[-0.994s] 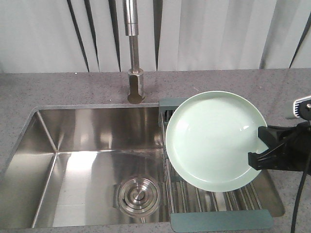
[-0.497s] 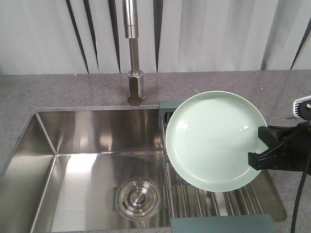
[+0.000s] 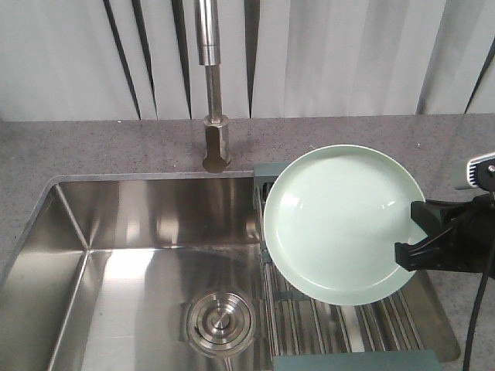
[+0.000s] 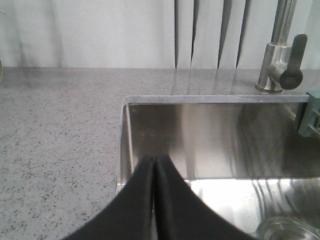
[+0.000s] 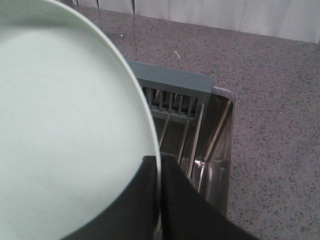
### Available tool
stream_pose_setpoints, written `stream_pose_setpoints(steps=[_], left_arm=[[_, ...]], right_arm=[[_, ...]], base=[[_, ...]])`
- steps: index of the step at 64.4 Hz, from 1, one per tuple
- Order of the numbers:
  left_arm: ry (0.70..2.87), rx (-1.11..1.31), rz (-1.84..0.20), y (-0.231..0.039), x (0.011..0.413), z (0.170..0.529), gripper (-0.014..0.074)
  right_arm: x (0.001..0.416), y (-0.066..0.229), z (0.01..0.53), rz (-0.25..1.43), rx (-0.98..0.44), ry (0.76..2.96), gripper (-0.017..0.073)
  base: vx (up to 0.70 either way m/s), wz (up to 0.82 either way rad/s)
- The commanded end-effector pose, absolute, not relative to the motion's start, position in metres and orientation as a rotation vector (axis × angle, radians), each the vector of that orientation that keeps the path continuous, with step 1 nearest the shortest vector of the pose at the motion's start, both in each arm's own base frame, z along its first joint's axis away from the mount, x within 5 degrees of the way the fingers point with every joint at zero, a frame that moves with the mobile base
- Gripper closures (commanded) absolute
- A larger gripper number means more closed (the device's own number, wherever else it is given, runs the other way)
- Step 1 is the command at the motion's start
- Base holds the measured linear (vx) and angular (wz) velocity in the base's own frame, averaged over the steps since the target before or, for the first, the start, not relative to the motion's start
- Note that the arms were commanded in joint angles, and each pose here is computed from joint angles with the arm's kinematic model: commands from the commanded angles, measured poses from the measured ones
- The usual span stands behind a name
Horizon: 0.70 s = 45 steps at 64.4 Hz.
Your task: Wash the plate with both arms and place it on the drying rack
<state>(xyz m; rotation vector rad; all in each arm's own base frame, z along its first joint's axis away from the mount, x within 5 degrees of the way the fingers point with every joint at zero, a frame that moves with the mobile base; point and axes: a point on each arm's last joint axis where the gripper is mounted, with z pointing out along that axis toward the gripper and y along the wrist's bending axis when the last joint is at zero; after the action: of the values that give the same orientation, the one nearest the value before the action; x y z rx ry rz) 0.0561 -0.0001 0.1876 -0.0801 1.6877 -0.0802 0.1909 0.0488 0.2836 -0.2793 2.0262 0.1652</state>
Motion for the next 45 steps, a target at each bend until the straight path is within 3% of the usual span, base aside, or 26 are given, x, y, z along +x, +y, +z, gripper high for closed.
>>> stream_pose_setpoints(steps=[1,45], left_arm=[[1.621,-0.068,-0.092,-0.0008,0.0560,0.1895,0.0590],[1.621,-0.068,-0.092,-0.0008,0.0560,0.1895,0.0590]], right_arm=[[0.1936,0.0479,0.3014,0.159,-0.258,1.913,0.0564],[0.1936,0.0479,0.3014,0.159,-0.258,1.913,0.0564]], base=[[0.02,0.00],[0.00,0.00]])
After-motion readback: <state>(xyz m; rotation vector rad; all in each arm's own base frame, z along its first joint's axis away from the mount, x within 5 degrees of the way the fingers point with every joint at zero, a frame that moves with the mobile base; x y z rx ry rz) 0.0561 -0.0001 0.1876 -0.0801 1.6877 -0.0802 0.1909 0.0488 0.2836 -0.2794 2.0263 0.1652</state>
